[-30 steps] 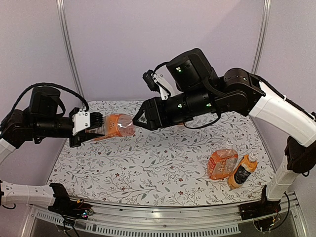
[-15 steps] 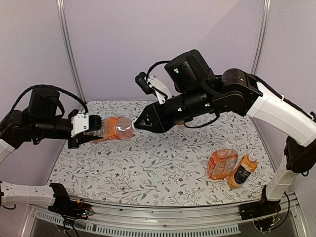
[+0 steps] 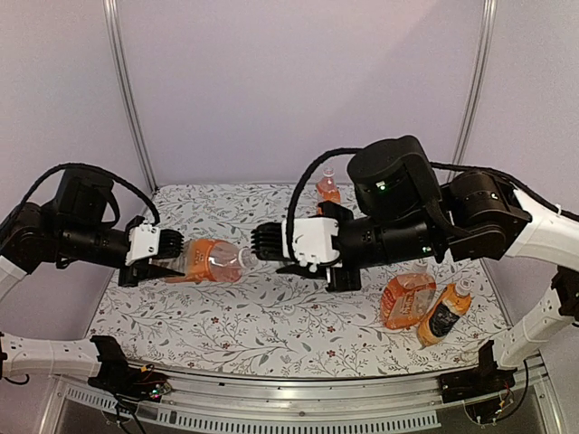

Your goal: Unscrew the bottle caps

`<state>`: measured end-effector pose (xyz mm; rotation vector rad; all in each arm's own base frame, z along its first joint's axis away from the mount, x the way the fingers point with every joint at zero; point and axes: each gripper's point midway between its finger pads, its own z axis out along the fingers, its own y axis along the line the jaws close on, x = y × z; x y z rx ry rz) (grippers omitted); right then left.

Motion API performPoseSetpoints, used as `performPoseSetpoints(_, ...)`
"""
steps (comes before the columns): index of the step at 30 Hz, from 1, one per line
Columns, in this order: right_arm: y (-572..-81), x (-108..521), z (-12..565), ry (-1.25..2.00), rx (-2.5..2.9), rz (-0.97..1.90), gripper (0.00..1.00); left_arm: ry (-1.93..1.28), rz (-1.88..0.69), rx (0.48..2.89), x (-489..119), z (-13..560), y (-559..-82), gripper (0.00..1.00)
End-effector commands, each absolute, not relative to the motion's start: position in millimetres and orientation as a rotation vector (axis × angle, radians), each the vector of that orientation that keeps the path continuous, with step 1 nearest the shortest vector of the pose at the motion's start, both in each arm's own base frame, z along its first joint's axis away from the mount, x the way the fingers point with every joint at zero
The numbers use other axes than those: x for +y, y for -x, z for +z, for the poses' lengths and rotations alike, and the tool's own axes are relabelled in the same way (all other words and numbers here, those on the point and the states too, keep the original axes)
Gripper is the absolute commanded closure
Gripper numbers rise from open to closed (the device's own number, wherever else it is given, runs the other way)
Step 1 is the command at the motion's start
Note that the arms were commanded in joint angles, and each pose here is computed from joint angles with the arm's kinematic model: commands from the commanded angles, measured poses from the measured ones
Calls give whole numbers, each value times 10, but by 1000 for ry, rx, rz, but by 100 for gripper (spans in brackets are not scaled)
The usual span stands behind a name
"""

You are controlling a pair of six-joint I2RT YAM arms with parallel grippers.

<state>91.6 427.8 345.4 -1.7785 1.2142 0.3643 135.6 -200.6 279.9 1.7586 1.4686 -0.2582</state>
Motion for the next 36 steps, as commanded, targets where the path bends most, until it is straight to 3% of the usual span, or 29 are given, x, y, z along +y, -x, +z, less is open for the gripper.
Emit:
performPoseSetpoints(1,-1598,4088,3356,1566,1421,170,100,-1459,-192,1512,-1965,3085,-1714,79)
performPoseSetpoints(7,-1758,4084,2190,1475,1910,171,100,-1074,-215,1610,-1717,3358,-1989,79)
performPoseSetpoints(13,-1578,4185,1110,1573,2204,160,100,-1098,-385,1618,-1757,3256,-1754,77)
performPoseSetpoints(18,-1587,4237,487,1525,2359,74,99,-1094,-381,1612,-1733,3264,-1745,77)
performPoseSetpoints(25,-1569,4304,106,1518,2422,57,95,-1112,-355,1601,-1725,3271,-1757,77)
performPoseSetpoints(28,-1533,4306,45,1530,2436,73,83,-1117,-365,1599,-1734,3260,-1745,77)
performPoseSetpoints(31,-1521,4278,43,1538,2449,60,47,-1120,-365,1598,-1740,3265,-1748,77)
performPoseSetpoints(36,-1679,4240,372,1447,2391,5,20,-1137,-393,1585,-1772,3300,-1708,77)
